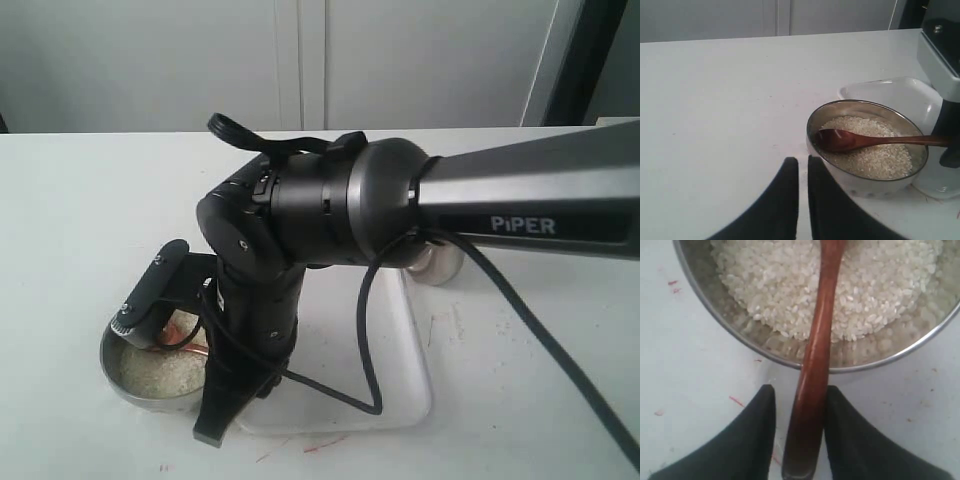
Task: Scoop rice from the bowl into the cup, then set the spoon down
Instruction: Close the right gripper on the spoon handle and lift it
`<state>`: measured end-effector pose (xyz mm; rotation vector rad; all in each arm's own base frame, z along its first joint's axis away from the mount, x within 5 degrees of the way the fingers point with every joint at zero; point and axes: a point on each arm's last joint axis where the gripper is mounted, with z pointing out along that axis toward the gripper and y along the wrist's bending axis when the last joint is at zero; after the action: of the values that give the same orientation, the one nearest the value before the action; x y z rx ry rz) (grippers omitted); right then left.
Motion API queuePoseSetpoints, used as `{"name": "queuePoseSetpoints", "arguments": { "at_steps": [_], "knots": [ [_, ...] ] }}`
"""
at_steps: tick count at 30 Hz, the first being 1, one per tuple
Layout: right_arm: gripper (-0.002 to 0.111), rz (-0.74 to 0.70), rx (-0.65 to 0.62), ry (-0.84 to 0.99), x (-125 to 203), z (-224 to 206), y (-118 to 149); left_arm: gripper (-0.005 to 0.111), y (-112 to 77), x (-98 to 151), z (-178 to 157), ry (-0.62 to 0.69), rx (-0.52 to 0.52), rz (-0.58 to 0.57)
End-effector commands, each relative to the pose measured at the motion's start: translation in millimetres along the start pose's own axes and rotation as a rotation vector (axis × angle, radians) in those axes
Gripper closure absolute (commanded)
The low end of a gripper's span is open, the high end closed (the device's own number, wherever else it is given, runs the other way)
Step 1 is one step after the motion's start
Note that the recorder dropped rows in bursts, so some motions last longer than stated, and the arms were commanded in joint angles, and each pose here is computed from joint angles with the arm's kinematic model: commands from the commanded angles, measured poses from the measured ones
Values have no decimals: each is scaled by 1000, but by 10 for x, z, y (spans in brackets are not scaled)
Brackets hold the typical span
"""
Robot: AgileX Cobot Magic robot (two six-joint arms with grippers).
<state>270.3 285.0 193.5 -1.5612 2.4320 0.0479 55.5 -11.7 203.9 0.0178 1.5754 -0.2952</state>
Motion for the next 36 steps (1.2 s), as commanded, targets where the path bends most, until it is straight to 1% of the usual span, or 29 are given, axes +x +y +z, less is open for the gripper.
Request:
{"name": "queuePoseSetpoints", "arguments": {
  "at_steps": [1,6,13,17,19,22,27,31,33,36],
  "knots": [
    [81,-12,7,-4,0,-8,-15,92,-5,-24,-2,-9,3,-12],
    [86,-10,11,-18,-13,-9,-18,92,-5,-24,-2,-9,3,-12],
    [100,15,11,-19,-13,-9,-19,92,-5,-24,-2,-9,3,-12],
    [108,15,2,12,20,-41,-9,92,-5,-24,-2,-9,3,-12],
    [108,14,-2,27,43,-112,4,92,-5,-24,-2,-9,3,-12],
    [108,16,-2,32,93,-324,13,92,-5,-24,-2,-9,3,-12],
    [108,30,8,2,214,-832,44,92,-5,-24,-2,-9,3,-12],
    [108,46,35,-52,318,-1252,158,92,-5,-24,-2,-9,3,-12],
    [108,28,82,-71,366,-1441,255,92,-5,-24,-2,-9,3,-12],
    [108,24,247,-43,430,-1620,361,92,-5,-24,-2,-9,3,-12]
  ]
}}
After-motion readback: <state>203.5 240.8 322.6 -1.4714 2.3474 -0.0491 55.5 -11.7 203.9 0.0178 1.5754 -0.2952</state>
